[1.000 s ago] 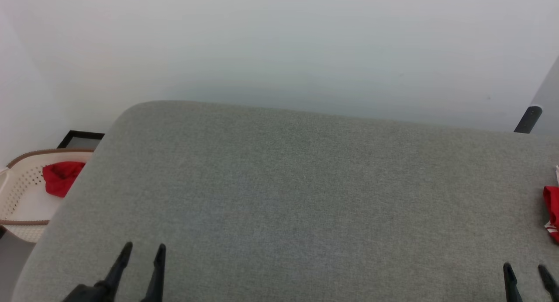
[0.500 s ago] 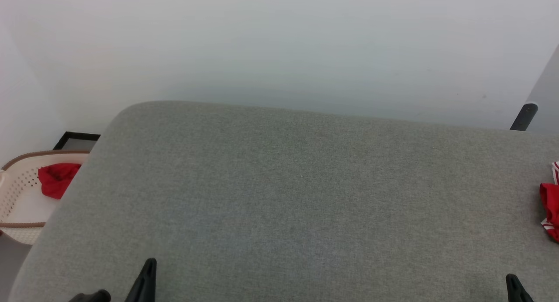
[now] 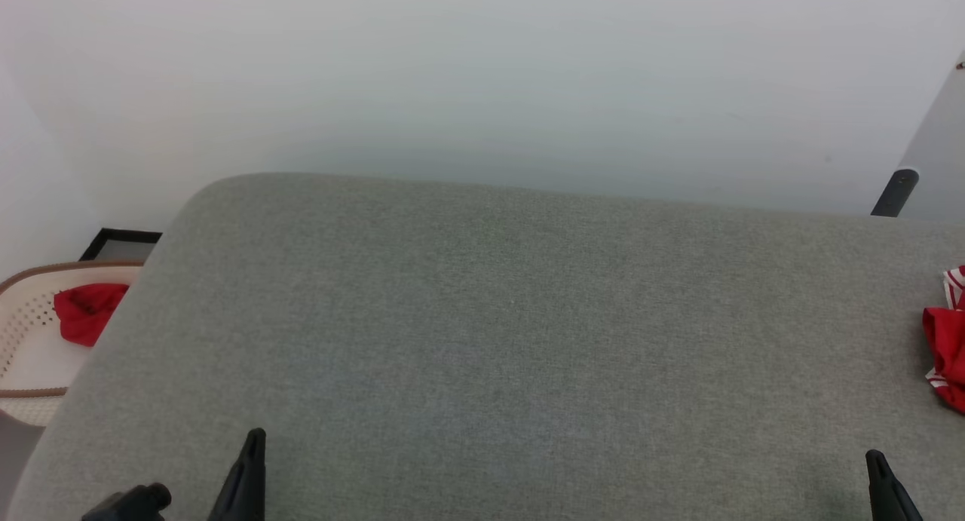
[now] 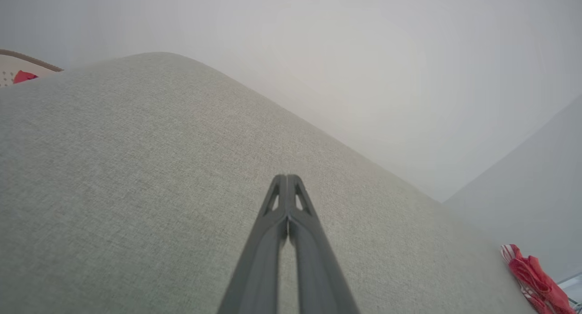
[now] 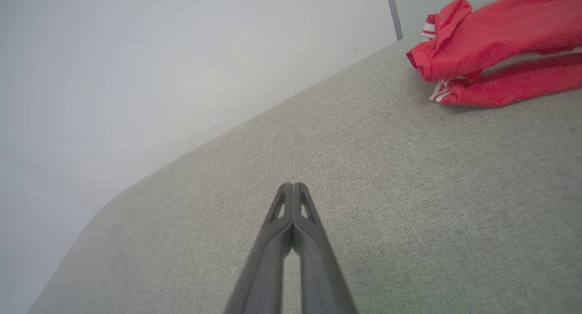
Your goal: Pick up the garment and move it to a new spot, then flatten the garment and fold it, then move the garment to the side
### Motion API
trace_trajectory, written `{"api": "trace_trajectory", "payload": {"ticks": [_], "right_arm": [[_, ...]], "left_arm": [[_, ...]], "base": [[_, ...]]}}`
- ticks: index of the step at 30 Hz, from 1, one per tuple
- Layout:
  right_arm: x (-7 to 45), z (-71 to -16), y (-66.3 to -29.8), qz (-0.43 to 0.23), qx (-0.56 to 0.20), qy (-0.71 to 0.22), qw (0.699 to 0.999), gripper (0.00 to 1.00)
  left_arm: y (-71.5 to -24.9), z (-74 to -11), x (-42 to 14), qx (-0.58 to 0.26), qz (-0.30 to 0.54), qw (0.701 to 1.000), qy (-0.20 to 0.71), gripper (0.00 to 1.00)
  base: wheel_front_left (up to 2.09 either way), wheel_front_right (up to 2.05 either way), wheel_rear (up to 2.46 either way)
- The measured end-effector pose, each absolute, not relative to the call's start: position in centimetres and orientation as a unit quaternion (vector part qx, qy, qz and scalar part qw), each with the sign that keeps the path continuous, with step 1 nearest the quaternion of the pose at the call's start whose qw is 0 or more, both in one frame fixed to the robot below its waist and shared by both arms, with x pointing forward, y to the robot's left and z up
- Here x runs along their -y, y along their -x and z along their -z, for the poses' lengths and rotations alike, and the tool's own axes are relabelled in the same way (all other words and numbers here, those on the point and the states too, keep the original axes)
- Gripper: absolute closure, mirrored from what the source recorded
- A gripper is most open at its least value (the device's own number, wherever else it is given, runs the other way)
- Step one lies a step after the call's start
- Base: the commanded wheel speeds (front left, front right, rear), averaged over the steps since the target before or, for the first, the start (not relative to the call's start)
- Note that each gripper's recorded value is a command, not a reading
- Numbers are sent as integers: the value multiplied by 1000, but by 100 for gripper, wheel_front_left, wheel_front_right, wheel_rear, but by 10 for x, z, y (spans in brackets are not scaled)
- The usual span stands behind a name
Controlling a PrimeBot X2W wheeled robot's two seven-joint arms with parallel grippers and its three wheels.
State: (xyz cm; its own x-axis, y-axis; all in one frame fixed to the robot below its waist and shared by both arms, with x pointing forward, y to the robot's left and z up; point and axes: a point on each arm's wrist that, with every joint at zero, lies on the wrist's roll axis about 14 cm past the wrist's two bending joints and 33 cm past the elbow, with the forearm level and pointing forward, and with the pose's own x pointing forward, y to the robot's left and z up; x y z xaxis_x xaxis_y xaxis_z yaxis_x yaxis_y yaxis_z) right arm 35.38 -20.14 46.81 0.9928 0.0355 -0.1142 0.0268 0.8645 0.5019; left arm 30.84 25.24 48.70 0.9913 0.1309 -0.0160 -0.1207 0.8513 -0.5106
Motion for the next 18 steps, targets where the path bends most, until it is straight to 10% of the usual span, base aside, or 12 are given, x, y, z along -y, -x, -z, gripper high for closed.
{"api": "trace_trajectory", "payload": {"ticks": [18], "right_arm": [[199,-475,-364,10,-52,-386,921,100]], "left_arm": [[-326,-489,-247,11,-68,920,387,100]], "base": [[0,0,0]]}}
